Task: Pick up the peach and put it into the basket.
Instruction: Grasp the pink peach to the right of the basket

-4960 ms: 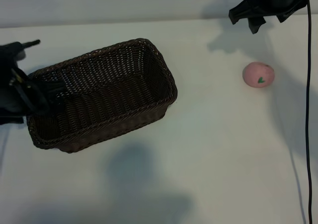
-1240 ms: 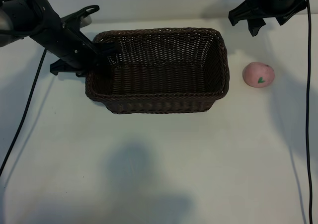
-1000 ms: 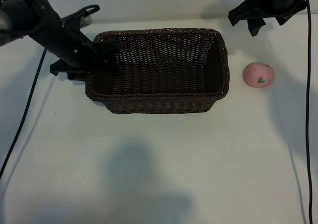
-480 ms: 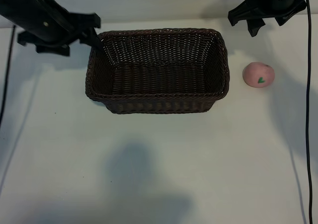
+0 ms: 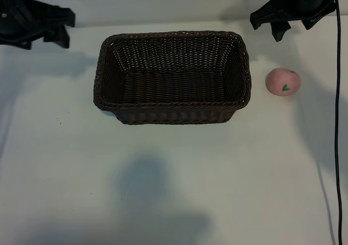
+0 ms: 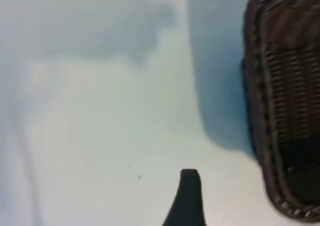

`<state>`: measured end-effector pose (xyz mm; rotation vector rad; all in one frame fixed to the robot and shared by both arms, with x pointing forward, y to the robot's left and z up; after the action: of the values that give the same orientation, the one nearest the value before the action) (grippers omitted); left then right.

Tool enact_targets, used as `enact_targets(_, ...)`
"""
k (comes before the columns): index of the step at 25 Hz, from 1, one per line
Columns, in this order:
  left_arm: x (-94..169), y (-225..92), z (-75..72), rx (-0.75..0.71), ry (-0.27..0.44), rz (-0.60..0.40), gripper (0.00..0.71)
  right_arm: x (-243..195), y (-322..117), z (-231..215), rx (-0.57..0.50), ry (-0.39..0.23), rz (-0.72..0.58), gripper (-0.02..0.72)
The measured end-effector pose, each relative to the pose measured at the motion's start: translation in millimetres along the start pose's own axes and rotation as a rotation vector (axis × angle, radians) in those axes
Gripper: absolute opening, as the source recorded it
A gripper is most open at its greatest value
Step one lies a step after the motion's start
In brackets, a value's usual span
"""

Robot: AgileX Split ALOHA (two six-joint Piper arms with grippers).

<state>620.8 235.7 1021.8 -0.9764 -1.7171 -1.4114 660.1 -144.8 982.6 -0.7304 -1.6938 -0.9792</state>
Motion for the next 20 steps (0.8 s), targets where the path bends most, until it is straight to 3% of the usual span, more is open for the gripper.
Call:
enact_targets(4,0,-8,7.6,-0.001,0.026,0.039,0.597,0,0,0,0.000,0.001,0.000,0.555)
enact_targets(9,-18,-41,17.9,0.003,0.042,0.080,0.595,0,0,0,-0.001,0.002,0.000,0.555)
enact_targets(20,-23,-24,5.1,0.078,-0.051,-0.073,0.593,0,0,4,-0.021,0.024,-0.002,0.555)
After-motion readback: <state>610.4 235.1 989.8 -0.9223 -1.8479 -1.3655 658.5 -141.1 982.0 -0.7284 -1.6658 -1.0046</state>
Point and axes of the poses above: a point on each arm's last joint axis where the gripper is mounted, x pointing back along that axis away from the gripper, z along the wrist's bending axis when the last joint is at zero, y = z × x, the point moved 8 cm from there along -x, pointing out along that axis toward the gripper, and after that the axes turned 8 degrees about x, right-handed, at the moved point
